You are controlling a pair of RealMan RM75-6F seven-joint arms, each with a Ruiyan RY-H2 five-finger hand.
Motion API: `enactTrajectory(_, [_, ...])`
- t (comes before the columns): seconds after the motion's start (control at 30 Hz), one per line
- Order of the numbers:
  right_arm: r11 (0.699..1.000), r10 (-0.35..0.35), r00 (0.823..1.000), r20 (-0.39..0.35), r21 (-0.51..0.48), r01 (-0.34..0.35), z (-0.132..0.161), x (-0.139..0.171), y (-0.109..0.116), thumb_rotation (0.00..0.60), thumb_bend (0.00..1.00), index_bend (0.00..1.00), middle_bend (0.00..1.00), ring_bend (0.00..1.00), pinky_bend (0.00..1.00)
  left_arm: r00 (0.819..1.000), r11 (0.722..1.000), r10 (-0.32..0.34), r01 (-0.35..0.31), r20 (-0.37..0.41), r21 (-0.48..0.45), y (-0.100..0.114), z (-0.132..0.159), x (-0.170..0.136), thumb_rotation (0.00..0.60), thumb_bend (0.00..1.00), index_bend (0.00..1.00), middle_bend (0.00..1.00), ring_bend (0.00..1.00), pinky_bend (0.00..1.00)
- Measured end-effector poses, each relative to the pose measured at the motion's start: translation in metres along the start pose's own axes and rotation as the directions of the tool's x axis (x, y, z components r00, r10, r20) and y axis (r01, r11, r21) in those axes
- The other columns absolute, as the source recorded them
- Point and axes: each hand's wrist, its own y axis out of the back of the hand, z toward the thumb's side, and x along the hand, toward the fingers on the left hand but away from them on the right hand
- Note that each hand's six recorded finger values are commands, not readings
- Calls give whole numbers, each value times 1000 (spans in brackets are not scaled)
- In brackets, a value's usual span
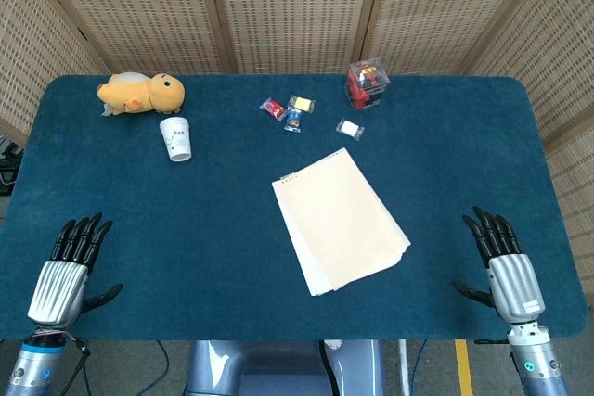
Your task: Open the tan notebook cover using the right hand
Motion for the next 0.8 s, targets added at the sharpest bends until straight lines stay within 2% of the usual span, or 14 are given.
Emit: enactTrajectory(0.8, [999, 37, 999, -19, 9, -37, 4, 1, -8, 600, 215, 0, 0, 0, 0, 1000, 1000, -2, 2, 4, 2, 1, 2, -1, 600, 137, 0, 0, 0, 0])
